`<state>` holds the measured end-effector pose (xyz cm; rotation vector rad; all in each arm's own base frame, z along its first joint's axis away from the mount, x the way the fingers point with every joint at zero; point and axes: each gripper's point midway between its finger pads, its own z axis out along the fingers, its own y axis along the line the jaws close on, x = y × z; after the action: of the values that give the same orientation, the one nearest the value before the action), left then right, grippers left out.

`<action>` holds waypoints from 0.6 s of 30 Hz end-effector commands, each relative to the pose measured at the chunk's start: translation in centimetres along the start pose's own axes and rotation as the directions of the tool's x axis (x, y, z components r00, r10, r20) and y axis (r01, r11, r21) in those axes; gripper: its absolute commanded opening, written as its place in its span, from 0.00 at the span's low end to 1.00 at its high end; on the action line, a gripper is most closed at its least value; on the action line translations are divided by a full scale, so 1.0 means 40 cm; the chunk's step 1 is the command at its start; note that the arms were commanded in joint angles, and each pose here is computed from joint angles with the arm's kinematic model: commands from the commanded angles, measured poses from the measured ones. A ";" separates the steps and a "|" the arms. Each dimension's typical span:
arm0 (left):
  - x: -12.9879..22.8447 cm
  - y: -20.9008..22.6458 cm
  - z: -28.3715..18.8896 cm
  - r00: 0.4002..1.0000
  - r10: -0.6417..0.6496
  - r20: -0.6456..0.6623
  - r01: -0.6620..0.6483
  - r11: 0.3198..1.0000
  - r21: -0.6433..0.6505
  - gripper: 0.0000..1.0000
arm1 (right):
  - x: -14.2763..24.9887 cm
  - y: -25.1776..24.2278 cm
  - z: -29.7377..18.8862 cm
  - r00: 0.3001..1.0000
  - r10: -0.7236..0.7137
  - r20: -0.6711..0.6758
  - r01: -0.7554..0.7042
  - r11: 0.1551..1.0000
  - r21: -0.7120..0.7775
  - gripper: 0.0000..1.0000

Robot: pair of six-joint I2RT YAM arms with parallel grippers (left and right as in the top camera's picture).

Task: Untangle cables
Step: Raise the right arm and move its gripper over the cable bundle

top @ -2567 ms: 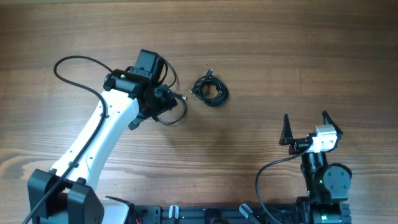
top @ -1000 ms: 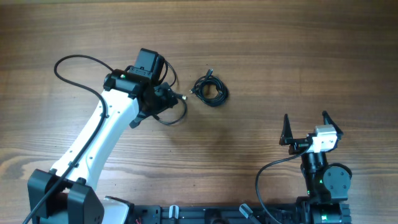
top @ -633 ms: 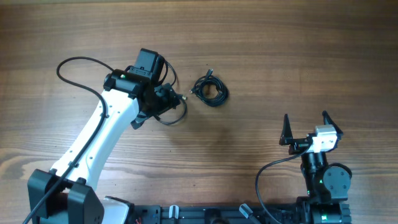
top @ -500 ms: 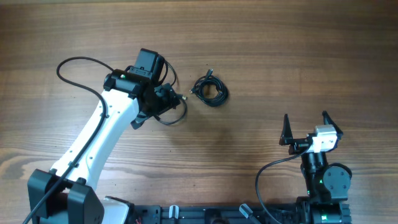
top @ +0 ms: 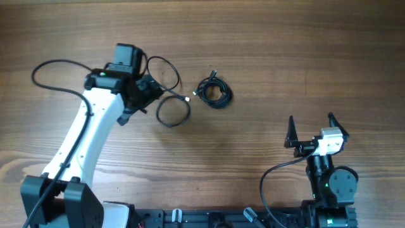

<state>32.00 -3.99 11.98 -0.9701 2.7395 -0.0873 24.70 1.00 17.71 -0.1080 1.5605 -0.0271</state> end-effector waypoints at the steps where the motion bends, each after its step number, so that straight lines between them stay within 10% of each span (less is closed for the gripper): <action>1: -0.007 0.045 0.013 0.999 -0.040 -0.015 0.039 0.998 -0.051 1.00 | -0.017 0.100 -0.013 0.974 0.225 -0.019 -0.223 0.945 -0.238 1.00; 7: -0.005 0.046 0.013 0.999 -0.040 -0.017 0.039 0.998 -0.053 1.00 | -0.057 0.186 -0.047 0.502 0.798 -0.333 -0.859 0.414 -0.303 1.00; 12: -0.002 0.049 0.013 0.999 -0.040 -0.023 0.038 0.998 -0.058 1.00 | -0.231 0.206 -0.104 0.590 0.771 -0.238 -0.738 0.396 -0.546 1.00; 18: -0.005 0.047 0.013 0.999 -0.040 -0.019 0.039 0.998 -0.055 1.00 | -0.484 0.176 -0.134 0.794 0.607 -0.042 -0.518 0.637 -0.571 1.00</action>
<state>31.30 -2.74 11.77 -1.0282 2.7503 -0.0582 18.38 9.33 32.95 0.0290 1.2923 1.1004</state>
